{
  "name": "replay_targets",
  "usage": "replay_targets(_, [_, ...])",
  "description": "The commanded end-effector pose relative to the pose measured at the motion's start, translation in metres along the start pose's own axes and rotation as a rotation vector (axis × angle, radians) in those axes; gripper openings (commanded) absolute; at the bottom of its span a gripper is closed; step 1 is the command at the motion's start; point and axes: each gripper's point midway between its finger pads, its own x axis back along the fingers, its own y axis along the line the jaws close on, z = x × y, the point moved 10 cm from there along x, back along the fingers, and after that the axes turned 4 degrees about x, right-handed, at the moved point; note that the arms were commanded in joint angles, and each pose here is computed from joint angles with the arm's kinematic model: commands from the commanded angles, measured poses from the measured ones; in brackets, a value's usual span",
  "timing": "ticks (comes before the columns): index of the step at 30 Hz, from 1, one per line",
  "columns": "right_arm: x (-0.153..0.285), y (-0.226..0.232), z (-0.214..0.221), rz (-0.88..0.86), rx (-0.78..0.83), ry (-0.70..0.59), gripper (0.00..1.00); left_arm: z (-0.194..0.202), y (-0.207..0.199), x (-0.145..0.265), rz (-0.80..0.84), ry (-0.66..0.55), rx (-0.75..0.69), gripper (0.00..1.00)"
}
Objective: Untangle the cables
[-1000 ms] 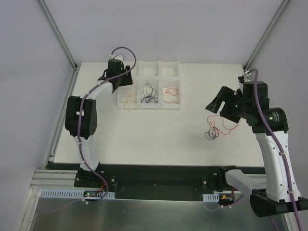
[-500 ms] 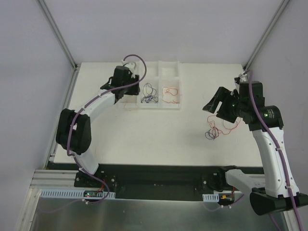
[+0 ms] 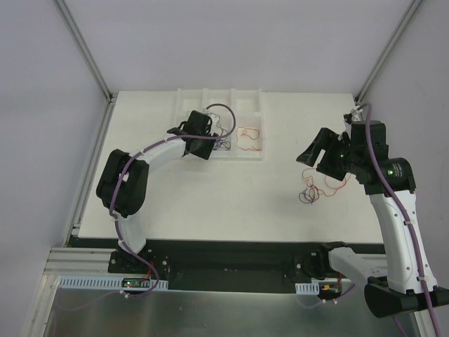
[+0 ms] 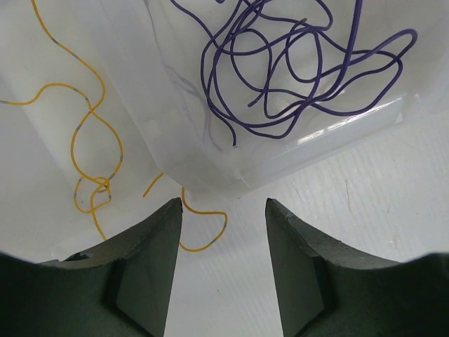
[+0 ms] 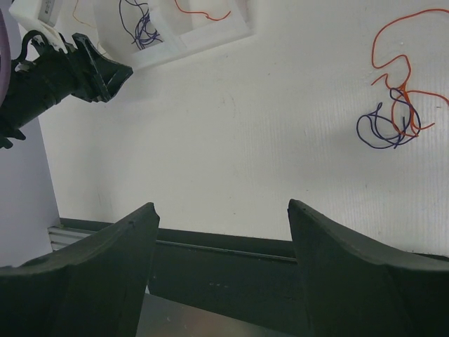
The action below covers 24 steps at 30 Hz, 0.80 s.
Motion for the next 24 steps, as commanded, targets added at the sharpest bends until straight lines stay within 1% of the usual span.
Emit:
replay_targets(1, [0.006,0.0,0.001,-0.003,-0.019,-0.021,0.77,-0.003,-0.004,0.006,-0.06,0.008,-0.08,0.5])
replay_targets(3, [0.005,0.0,0.002,-0.003,-0.021,-0.019,0.77,0.002,-0.005,0.003,-0.066,0.029,-0.086,0.5])
replay_targets(5, [0.004,0.001,0.001,-0.009,-0.025,-0.018,0.77,0.005,-0.005,-0.002,-0.072,0.048,-0.092,0.46])
replay_targets(9, [0.004,0.001,0.001,-0.015,-0.034,-0.019,0.77,0.007,-0.002,-0.011,-0.133,0.086,-0.097,0.35])
replay_targets(12, [0.005,0.001,0.002,-0.017,-0.033,-0.022,0.77,0.009,-0.002,-0.012,-0.157,0.1,-0.104,0.32])
replay_targets(14, [0.005,0.0,0.004,-0.013,-0.036,-0.024,0.77,0.011,-0.003,-0.011,-0.154,0.101,-0.099,0.34])
replay_targets(17, [0.006,-0.001,0.005,-0.01,-0.04,-0.029,0.77,0.014,-0.005,-0.008,-0.153,0.104,-0.091,0.45])
replay_targets(21, [0.005,-0.002,0.007,-0.004,-0.042,-0.024,0.77,0.012,-0.006,0.006,-0.156,0.069,-0.037,0.5])
replay_targets(22, [0.006,-0.002,0.007,0.0,-0.044,-0.026,0.77,0.013,-0.005,0.01,-0.159,0.063,-0.036,0.53])
replay_targets(24, [0.007,-0.002,0.008,-0.001,-0.042,-0.029,0.77,0.01,-0.006,0.02,-0.163,0.028,0.024,0.56])
